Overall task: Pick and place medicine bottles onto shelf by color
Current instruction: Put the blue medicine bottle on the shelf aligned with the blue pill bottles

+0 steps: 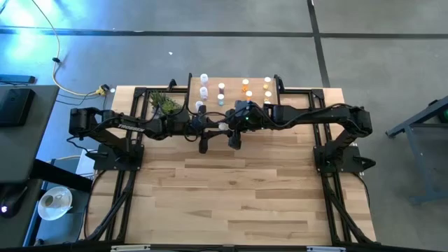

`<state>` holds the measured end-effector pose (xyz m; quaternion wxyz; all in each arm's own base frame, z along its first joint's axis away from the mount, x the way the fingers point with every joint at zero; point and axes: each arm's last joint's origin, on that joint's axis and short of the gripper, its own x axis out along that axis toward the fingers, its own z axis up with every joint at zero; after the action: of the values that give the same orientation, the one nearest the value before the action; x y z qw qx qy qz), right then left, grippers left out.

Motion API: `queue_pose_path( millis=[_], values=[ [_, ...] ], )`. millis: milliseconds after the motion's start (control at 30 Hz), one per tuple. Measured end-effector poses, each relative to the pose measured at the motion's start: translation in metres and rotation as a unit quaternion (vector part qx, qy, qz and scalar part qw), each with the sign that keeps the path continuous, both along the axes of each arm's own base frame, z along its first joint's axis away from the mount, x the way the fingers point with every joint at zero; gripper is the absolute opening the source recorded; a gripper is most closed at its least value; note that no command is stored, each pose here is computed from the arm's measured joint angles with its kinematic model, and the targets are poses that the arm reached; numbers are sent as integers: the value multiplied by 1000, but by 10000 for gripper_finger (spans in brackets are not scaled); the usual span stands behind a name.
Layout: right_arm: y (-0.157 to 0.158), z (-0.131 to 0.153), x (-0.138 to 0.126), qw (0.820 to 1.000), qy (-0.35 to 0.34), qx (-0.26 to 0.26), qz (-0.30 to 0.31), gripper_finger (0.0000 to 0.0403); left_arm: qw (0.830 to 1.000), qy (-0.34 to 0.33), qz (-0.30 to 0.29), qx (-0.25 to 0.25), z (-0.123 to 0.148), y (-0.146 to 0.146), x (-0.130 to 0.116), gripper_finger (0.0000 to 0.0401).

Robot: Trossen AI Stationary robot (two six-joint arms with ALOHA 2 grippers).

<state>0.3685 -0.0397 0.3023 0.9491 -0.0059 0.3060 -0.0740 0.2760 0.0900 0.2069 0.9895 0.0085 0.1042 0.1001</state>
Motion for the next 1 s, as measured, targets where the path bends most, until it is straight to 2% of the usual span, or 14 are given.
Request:
queue_pose_path(
  millis=[333,533,733,833,1000],
  values=[
    [-4,0,0,1000,-2,1,-6,197,1000,2,-1,1,0,0,0,86],
    [-2,0,1,1000,-5,18,18,197,1000,2,0,0,0,0,0,86],
    [-2,-5,4,1000,-1,27,14,195,1000,-7,0,3,1,0,0,86],
    [-2,-5,4,1000,-2,27,14,177,1000,-6,-1,2,1,0,0,86],
    [-3,-6,4,1000,-1,27,14,125,1000,-5,-2,2,1,0,0,86]
  ],
)
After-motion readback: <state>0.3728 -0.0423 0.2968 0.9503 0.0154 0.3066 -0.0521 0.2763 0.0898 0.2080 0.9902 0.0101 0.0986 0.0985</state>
